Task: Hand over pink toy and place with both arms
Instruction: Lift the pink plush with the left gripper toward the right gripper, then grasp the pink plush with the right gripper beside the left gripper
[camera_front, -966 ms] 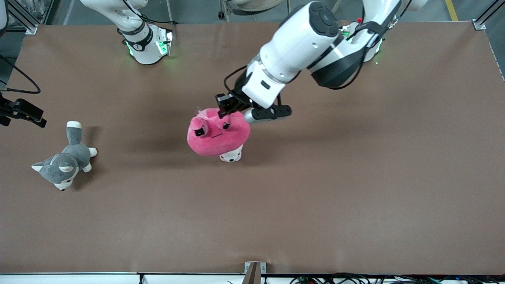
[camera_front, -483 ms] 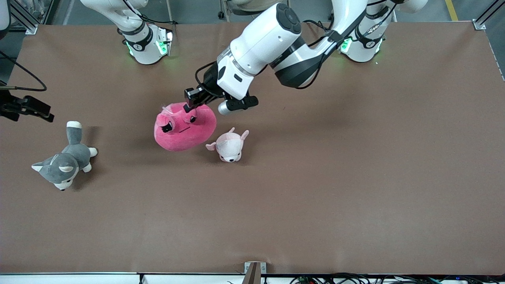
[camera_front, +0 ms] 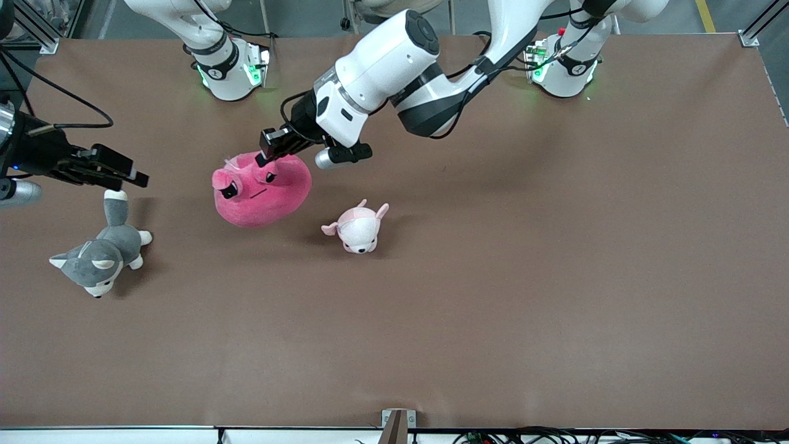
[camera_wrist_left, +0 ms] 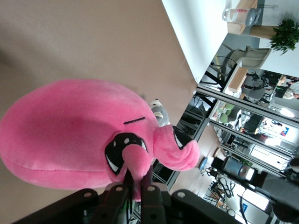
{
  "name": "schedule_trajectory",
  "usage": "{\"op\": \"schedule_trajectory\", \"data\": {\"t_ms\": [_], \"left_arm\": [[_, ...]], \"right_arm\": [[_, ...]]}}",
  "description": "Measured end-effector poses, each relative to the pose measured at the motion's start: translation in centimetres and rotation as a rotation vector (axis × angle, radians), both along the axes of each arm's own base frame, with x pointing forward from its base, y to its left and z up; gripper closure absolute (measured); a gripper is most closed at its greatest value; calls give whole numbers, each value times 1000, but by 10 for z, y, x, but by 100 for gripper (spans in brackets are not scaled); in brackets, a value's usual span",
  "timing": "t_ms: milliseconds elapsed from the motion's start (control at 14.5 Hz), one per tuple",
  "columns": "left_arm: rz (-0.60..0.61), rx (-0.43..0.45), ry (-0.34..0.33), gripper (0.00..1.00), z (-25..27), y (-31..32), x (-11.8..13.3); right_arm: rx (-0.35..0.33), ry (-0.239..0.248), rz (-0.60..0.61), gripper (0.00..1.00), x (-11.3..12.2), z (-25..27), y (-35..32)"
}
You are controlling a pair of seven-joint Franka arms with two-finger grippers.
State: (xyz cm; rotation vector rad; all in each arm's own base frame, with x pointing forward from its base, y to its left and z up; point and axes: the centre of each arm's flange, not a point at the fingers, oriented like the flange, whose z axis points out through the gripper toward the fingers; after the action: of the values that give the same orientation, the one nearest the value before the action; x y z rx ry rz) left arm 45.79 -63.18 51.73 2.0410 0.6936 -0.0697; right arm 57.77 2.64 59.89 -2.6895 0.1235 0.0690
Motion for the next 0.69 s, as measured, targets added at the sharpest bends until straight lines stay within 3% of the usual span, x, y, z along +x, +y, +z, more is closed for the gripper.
{"op": "schedule_trajectory", "data": {"t_ms": [276,690], "left_arm": [[4,-22,8,92,5,-2,-2],[6,-24,11,92,5,-2,-1]], "right_arm": [[112,50,-34,32,10,-15,16],[183,91,12,35,8,-20,51]]}}
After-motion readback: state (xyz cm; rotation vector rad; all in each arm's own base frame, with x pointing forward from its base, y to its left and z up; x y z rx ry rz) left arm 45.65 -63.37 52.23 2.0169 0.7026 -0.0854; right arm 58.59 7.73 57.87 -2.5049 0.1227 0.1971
